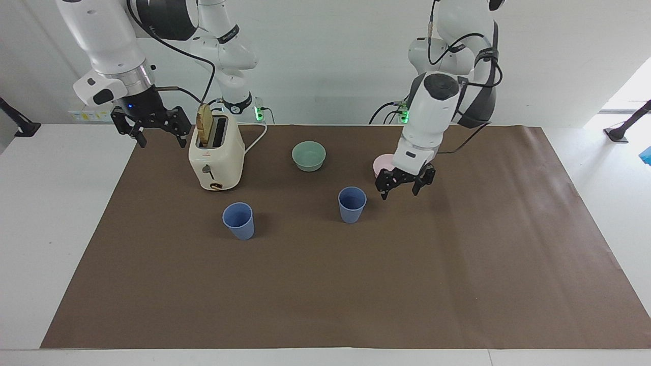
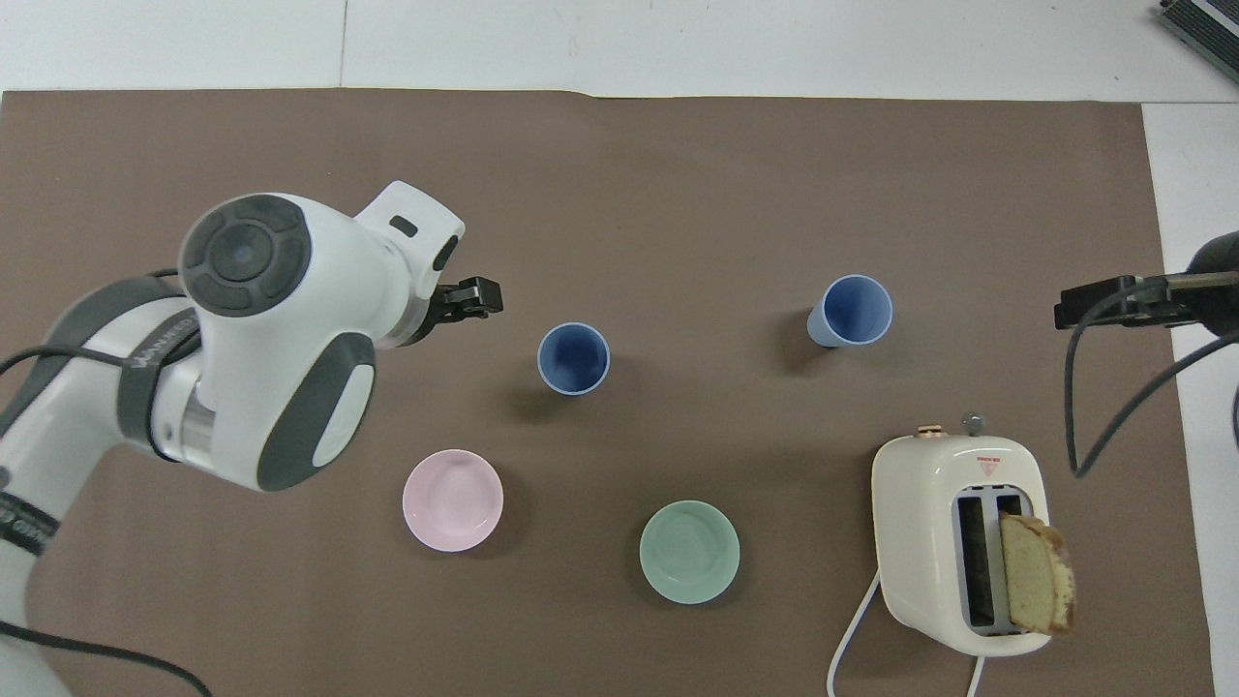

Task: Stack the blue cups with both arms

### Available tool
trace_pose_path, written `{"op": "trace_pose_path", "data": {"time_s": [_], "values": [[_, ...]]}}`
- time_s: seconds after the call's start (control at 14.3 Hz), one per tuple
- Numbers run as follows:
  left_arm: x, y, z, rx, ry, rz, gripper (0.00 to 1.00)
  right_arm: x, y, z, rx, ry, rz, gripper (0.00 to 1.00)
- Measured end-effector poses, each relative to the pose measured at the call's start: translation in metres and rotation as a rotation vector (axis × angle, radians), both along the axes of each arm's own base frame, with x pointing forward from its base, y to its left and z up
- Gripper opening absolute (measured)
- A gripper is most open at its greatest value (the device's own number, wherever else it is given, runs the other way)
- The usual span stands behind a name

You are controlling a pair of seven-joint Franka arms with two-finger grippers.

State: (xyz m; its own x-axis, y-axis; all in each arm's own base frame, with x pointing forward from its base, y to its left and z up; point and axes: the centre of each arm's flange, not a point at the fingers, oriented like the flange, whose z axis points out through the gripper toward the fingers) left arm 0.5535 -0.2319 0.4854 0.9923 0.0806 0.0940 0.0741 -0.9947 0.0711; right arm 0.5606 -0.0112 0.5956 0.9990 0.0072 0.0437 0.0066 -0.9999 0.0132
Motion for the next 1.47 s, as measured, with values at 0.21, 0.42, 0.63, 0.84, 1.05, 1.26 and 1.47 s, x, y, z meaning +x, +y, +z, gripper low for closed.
{"op": "trace_pose_path", "data": {"time_s": [0.21, 0.42, 0.63, 0.84, 1.05, 1.26, 1.47], "values": [[-0.004, 0.057, 0.036, 0.026, 0.012, -0.083, 1.0, 0.023, 0.019, -0.042, 0.008, -0.021, 0.036, 1.0], [-0.003, 0.099, 0.044, 0.044, 0.037, -0.142, 1.0, 0.044, 0.032, -0.093, 0.018, -0.029, 0.059, 1.0], [0.003, 0.139, 0.041, 0.052, 0.052, -0.182, 1.0, 0.063, 0.038, -0.133, 0.028, -0.04, 0.067, 1.0], [0.006, 0.176, 0.043, 0.057, 0.059, -0.211, 1.0, 0.07, 0.043, -0.157, 0.034, -0.044, 0.075, 1.0], [0.004, 0.187, 0.062, 0.058, 0.05, -0.215, 1.0, 0.07, 0.061, -0.181, 0.038, -0.04, 0.099, 1.0], [-0.005, 0.184, 0.113, 0.059, 0.054, -0.224, 1.0, 0.064, 0.074, -0.196, 0.038, -0.021, 0.121, 1.0], [-0.017, 0.185, 0.15, 0.059, 0.061, -0.226, 1.0, 0.057, 0.078, -0.213, 0.038, -0.004, 0.126, 1.0]]}}
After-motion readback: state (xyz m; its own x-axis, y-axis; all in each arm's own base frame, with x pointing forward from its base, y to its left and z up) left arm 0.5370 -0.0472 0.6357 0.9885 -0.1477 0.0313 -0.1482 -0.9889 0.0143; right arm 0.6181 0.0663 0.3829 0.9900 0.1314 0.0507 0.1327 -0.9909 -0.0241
